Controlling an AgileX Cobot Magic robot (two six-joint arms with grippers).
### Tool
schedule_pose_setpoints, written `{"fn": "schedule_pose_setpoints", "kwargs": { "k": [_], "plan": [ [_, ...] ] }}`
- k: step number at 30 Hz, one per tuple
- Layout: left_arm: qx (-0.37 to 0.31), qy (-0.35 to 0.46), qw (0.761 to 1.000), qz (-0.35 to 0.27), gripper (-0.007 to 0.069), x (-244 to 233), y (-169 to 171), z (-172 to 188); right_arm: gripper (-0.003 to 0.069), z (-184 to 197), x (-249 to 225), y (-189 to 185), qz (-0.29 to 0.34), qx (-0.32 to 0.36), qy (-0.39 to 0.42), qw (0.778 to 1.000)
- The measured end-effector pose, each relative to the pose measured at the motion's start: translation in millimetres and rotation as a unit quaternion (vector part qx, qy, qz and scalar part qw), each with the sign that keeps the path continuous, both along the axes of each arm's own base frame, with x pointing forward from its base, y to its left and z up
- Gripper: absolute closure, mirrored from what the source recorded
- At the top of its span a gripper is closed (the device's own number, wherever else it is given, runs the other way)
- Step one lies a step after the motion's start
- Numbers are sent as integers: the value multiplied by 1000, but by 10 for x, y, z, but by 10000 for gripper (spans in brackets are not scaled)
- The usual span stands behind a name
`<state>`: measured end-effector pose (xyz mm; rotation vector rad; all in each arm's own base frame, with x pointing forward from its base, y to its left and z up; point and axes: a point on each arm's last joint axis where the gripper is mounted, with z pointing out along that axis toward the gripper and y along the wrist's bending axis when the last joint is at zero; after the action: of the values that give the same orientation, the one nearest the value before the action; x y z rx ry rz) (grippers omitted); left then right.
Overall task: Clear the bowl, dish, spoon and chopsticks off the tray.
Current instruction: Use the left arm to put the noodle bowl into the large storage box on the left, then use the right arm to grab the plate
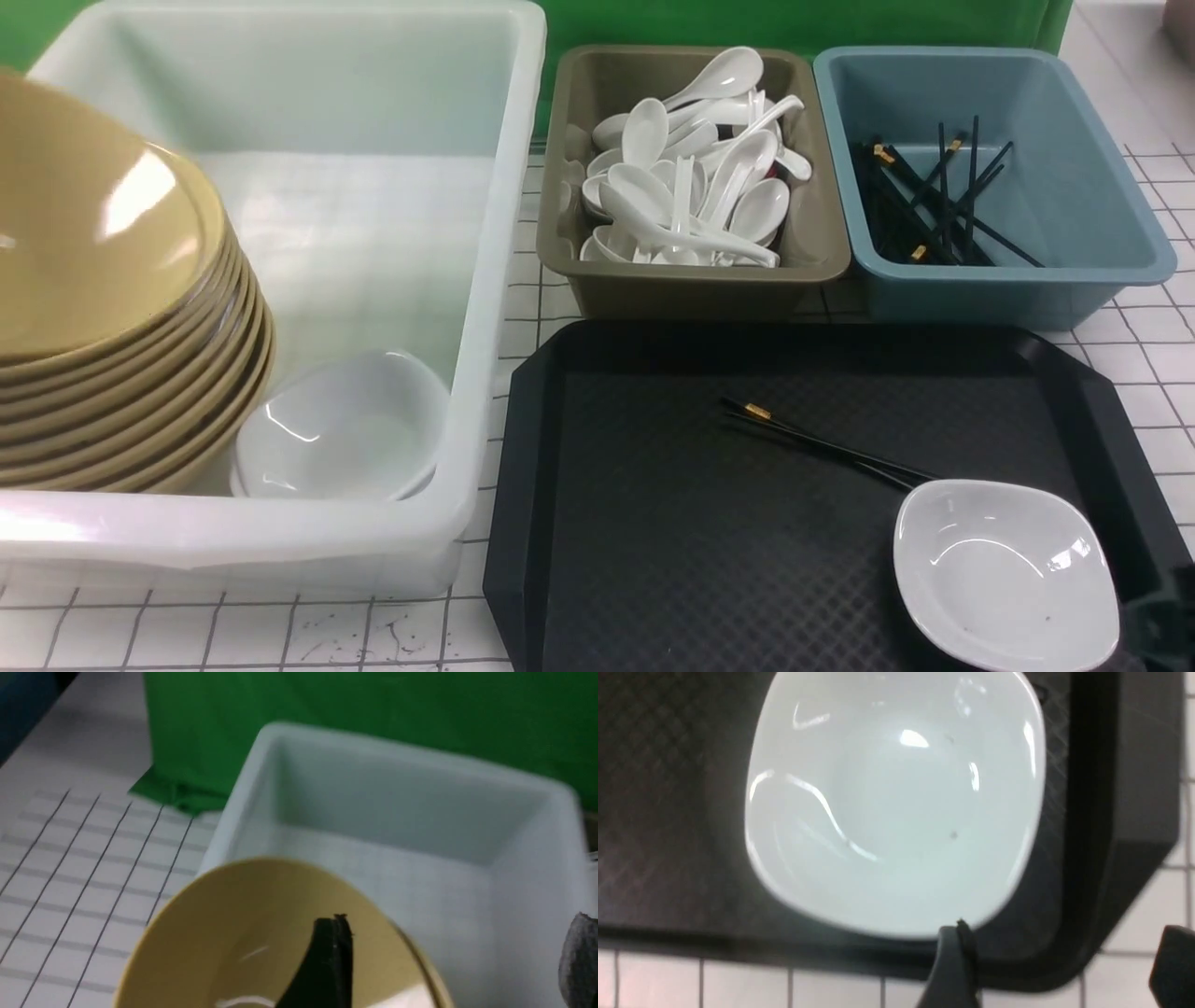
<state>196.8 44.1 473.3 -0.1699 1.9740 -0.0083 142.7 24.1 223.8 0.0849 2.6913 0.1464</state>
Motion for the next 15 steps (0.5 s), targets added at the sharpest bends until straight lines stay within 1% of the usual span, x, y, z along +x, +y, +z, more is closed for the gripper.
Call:
{"fn": "schedule_pose_setpoints", "kwargs": {
  "k": [1,2,4,6,8,9,10,11,12,15],
  "plan": [
    [7,-17,1000,-11,120,-71,-63,39,100,-23,44,6,-3,1,-1,1000],
    [18,-45,998,-31,176,-226,-179,95,101,-80,121,18,-5,1,3,1000],
    [33,-81,995,-55,272,-440,-306,141,106,-175,225,34,-8,1,12,1000],
    [50,-116,989,-73,422,-695,-409,96,123,-283,327,58,-15,8,23,1000],
    [59,-141,985,-76,537,-876,-450,27,146,-391,402,83,-17,14,39,999],
    [61,-147,984,-74,554,-920,-455,3,158,-421,421,90,-17,16,43,999],
    [65,-154,983,-71,593,-990,-459,-53,176,-488,460,106,-15,20,52,998],
    [74,-155,984,-49,611,-1055,-462,-99,198,-531,488,118,-13,23,56,998],
    [72,-158,983,-66,622,-1079,-462,-151,226,-561,510,127,-11,25,56,998],
    [75,-159,982,-64,633,-1166,-470,-253,322,-630,558,156,5,30,58,998]
  ]
}}
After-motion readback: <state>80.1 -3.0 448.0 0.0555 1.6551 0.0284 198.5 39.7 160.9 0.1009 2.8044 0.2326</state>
